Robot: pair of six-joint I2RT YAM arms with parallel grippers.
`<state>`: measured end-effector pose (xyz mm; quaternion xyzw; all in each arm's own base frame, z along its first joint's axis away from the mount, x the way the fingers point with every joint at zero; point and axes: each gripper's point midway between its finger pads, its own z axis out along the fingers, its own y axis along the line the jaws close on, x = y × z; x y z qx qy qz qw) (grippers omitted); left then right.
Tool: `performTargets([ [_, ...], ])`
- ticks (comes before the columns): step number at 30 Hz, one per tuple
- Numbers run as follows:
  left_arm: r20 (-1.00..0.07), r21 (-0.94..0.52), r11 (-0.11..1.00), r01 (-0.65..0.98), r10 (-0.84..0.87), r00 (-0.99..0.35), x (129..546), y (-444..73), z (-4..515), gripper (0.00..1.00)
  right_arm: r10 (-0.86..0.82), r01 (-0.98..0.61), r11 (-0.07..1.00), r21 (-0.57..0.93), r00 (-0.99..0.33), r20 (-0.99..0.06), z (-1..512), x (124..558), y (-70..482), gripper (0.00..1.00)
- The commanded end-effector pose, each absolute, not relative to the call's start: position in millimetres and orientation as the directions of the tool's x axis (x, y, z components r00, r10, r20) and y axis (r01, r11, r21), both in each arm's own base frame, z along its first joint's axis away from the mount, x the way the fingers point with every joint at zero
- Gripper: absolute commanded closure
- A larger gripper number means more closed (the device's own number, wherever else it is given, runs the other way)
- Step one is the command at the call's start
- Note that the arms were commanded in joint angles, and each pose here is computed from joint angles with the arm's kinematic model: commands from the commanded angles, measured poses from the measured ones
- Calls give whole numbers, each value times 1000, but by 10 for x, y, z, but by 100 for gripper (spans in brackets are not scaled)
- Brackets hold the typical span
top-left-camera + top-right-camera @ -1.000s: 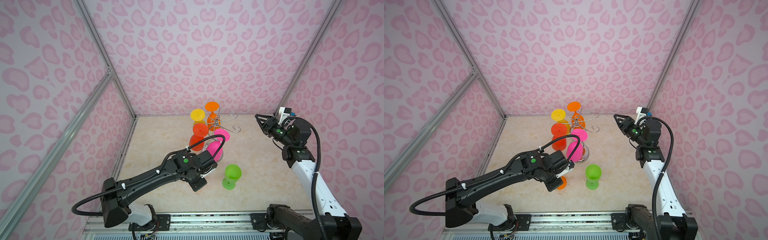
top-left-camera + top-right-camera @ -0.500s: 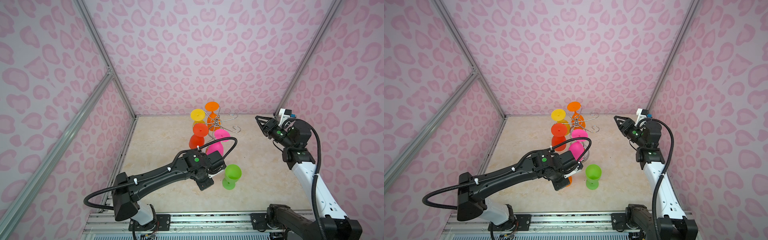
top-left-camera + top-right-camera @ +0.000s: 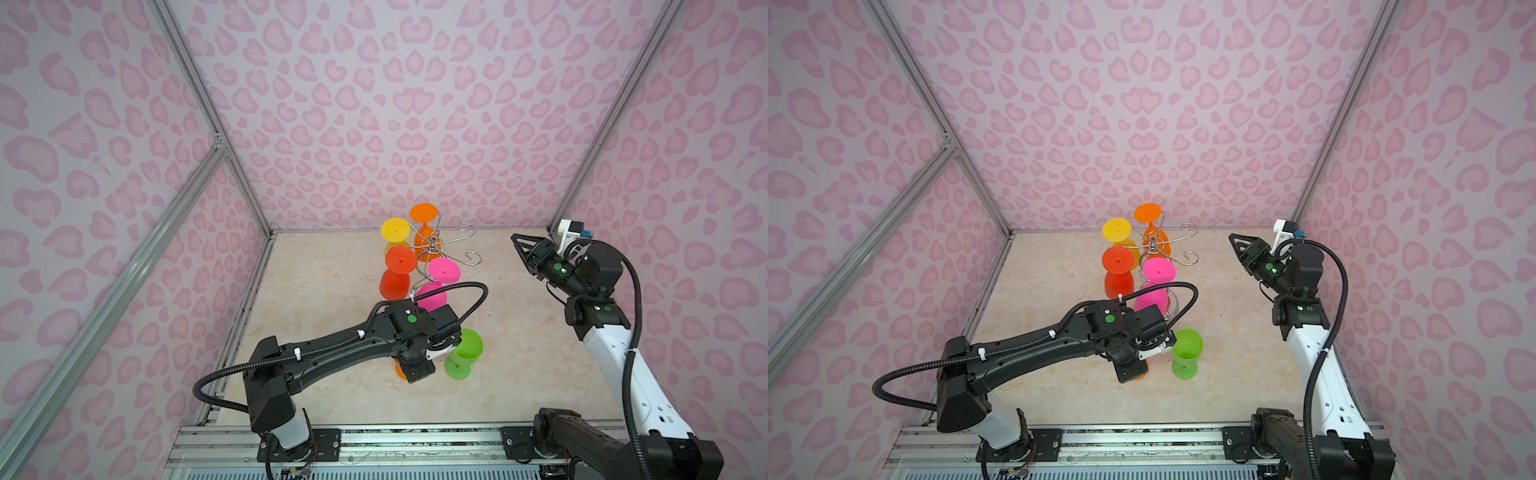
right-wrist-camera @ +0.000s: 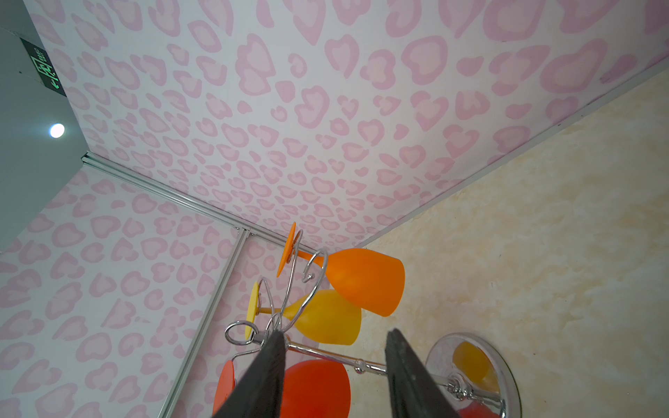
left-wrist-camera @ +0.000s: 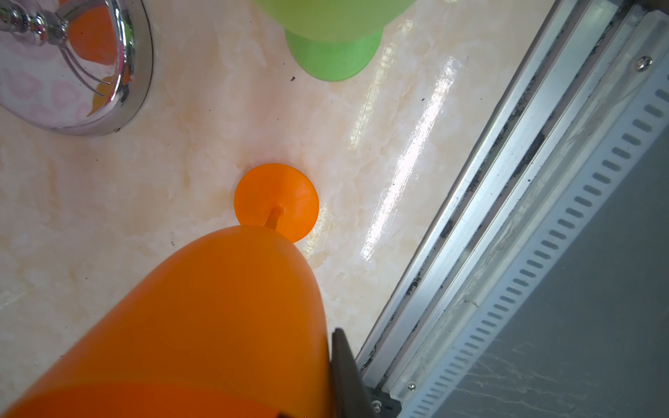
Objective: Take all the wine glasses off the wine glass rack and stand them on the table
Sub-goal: 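Set the orange glass upright on the table and open the left gripper, then raise the left gripper beside the rack while the right gripper reaches the magenta glass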
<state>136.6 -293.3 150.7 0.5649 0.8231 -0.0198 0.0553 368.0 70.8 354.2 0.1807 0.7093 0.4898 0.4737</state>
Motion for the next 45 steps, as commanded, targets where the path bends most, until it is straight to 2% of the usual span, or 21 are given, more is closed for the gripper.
performTargets([
  [1, -86, 13, 342, 940, 937, -340, 1328, -2921, 1486, 85, 712, -227, 458, 859, -485, -508, 3556, 3679, 716, 54],
  [8, -82, 30, 344, 938, 937, -341, 1363, -2927, 1499, 70, 713, -229, 455, 860, -485, -506, 3551, 3688, 711, 54],
  [10, -100, 44, 347, 937, 935, -341, 1393, -2935, 1563, 65, 713, -230, 456, 860, -484, -508, 3557, 3688, 711, 54],
  [11, -113, 56, 351, 935, 932, -343, 1419, -2941, 1611, 58, 713, -232, 455, 860, -484, -508, 3562, 3690, 711, 54],
  [15, -169, 109, 370, 923, 922, -349, 1522, -2960, 1835, 48, 714, -232, 454, 860, -484, -507, 3562, 3687, 711, 54],
  [17, -214, 137, 382, 914, 912, -349, 1577, -2963, 1987, 43, 713, -231, 454, 860, -484, -507, 3562, 3680, 711, 54],
  [21, -346, 178, 413, 893, 876, -337, 1662, -2976, 2356, 41, 712, -237, 455, 858, -482, -511, 3591, 3644, 717, 54],
  [24, -484, 204, 468, 860, 812, -327, 1743, -2969, 2716, 40, 706, -247, 459, 854, -482, -519, 3635, 3592, 733, 54],
  [28, -695, 193, 585, 788, 649, -311, 1863, -2906, 3292, 40, 688, -261, 467, 844, -492, -533, 3717, 3468, 777, 54],
  [30, -774, 162, 620, 768, 563, -291, 1883, -2855, 3533, 37, 672, -268, 480, 835, -499, -547, 3760, 3378, 820, 54],
  [33, -885, 91, 699, 709, 383, -264, 1974, -2667, 3916, 33, 634, -275, 508, 816, -522, -570, 3793, 3228, 924, 54],
  [35, -938, -6, 747, 664, 226, -263, 2074, -2474, 4153, 31, 605, -278, 519, 808, -549, -577, 3787, 3113, 1029, 54],
  [39, -960, -187, 804, 564, -28, -279, 2328, -2051, 4372, 25, 556, -291, 523, 801, -595, -580, 3752, 2911, 1260, 53],
  [45, -944, -297, 819, 491, -175, -281, 2611, -1834, 4350, 24, 537, -299, 501, 812, -628, -563, 3703, 2782, 1456, 53],
])
